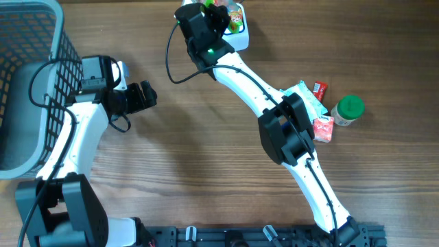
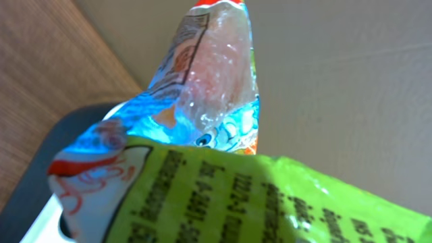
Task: Scan the item barcode
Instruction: 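Hold the snack bag barcode against the white scanner, then lower the snack bag onto the table and open the right gripper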
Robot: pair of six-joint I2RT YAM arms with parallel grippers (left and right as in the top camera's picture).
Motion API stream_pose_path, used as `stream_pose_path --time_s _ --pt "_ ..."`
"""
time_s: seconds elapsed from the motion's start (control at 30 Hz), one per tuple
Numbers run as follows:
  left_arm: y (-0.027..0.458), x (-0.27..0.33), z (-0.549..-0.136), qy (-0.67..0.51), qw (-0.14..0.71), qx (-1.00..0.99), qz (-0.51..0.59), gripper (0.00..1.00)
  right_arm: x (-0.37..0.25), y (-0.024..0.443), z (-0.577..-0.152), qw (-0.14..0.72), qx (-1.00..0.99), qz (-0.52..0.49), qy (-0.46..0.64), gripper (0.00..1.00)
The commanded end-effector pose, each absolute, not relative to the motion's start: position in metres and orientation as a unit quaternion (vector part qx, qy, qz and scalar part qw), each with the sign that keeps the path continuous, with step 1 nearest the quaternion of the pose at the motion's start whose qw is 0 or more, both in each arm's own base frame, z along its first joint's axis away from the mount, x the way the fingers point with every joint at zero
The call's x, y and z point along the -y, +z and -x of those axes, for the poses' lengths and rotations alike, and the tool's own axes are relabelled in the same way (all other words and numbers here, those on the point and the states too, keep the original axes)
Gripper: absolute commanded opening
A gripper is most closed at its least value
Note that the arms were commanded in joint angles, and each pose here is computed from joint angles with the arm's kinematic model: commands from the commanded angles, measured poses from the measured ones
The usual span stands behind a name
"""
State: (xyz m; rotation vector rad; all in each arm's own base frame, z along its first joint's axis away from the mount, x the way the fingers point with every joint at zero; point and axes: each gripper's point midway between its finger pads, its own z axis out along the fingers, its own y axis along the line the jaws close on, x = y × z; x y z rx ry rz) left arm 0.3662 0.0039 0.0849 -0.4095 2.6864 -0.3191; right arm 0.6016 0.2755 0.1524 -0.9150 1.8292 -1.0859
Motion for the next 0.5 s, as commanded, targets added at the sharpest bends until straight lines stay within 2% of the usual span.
stream_pose_path --time_s 0.0,0.3,0.47 --pt "0.095 -0.008 -0.371 -0.112 0.218 -0.959 0.145 1.00 -0.267 0.151 -0.598 0.394 -0.735 0.338 -0.437 0.04" --pt "0.095 -0.008 -0.371 -0.112 0.218 -0.959 0.145 1.00 -0.273 0.126 -0.590 0.386 -0.765 0.337 -0.392 0.04" --pt "0.095 -0.008 -0.371 -0.112 0.218 -0.959 0.145 1.00 -0.282 0.098 -0.581 0.383 -0.805 0.321 -0.321 0.04"
